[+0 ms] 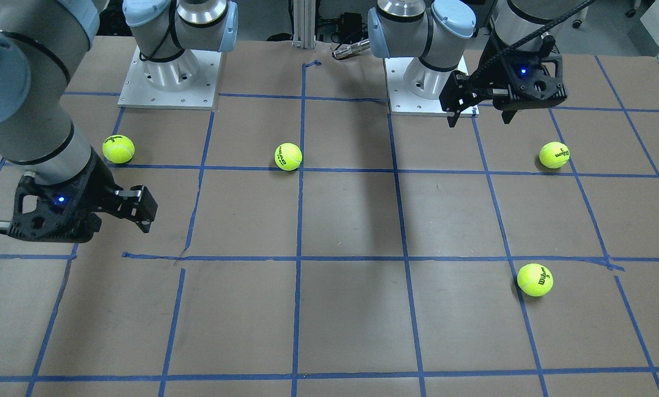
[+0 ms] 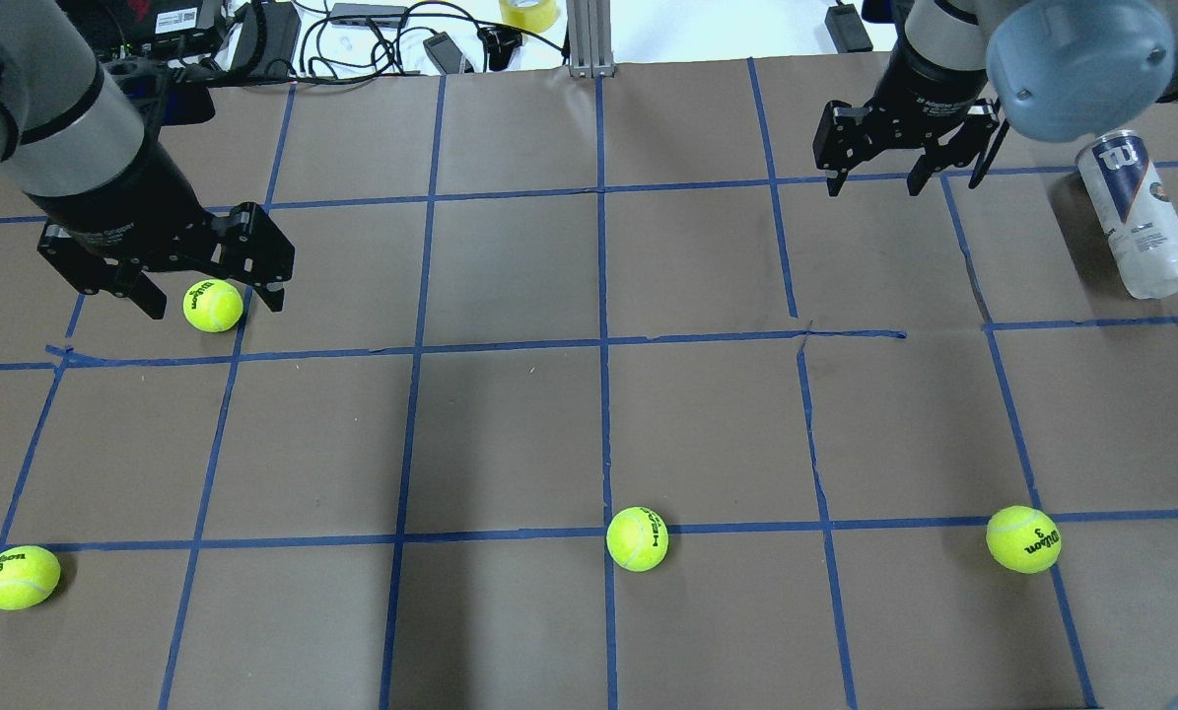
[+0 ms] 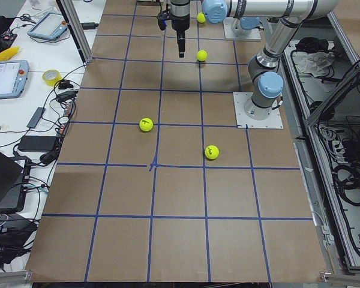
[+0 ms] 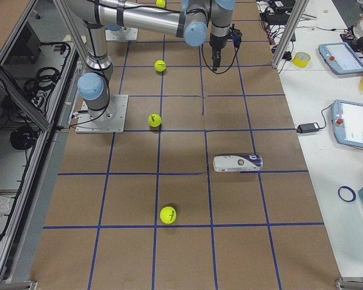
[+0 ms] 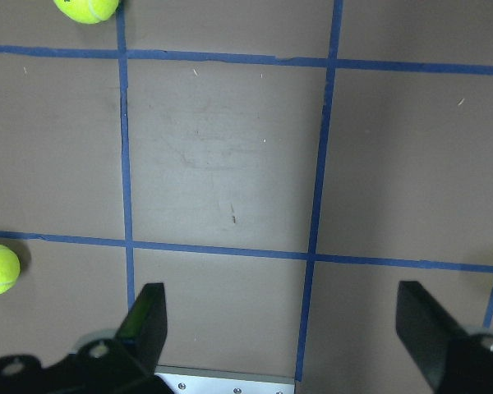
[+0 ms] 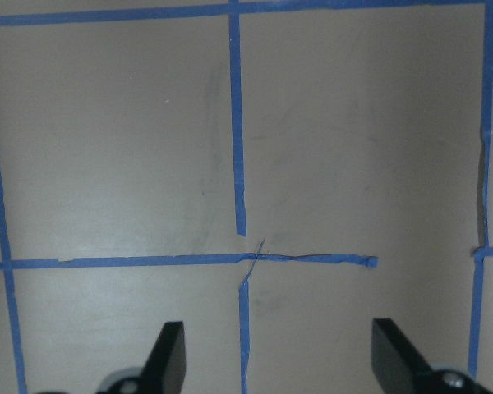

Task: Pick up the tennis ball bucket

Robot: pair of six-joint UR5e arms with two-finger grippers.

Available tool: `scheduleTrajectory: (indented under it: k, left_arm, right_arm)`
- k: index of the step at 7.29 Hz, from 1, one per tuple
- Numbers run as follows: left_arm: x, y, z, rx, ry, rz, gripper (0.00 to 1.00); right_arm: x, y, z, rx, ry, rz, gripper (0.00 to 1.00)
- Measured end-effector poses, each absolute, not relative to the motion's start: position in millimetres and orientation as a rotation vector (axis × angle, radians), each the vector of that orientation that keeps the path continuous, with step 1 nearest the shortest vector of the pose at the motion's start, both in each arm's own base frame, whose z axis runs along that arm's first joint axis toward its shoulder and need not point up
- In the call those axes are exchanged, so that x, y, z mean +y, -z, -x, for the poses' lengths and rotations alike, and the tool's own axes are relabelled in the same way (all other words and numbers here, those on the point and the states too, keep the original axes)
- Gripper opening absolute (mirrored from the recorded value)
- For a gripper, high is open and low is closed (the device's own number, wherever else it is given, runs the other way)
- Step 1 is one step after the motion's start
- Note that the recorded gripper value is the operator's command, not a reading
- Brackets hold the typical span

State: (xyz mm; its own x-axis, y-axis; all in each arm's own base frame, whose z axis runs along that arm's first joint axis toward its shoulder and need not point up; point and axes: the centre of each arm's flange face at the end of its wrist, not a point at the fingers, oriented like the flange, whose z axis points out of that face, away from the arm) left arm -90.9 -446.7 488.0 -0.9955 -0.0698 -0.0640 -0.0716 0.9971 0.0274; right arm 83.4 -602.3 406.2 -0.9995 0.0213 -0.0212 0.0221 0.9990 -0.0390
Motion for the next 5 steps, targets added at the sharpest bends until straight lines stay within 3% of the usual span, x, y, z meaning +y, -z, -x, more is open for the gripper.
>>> scheduleTrajectory:
  k: [3,5]
  left_arm:
    - [-448,-482,90,3.078,-0.059,0.11,1.0]
    - [-446,-483,91,3.078,-0.053,0.109,1.0]
  right_arm:
    - [-684,-401,35,3.179,0.159,-0.066,1.0]
    - [-728,-366,130,3.213,0.141,-0.142,1.0]
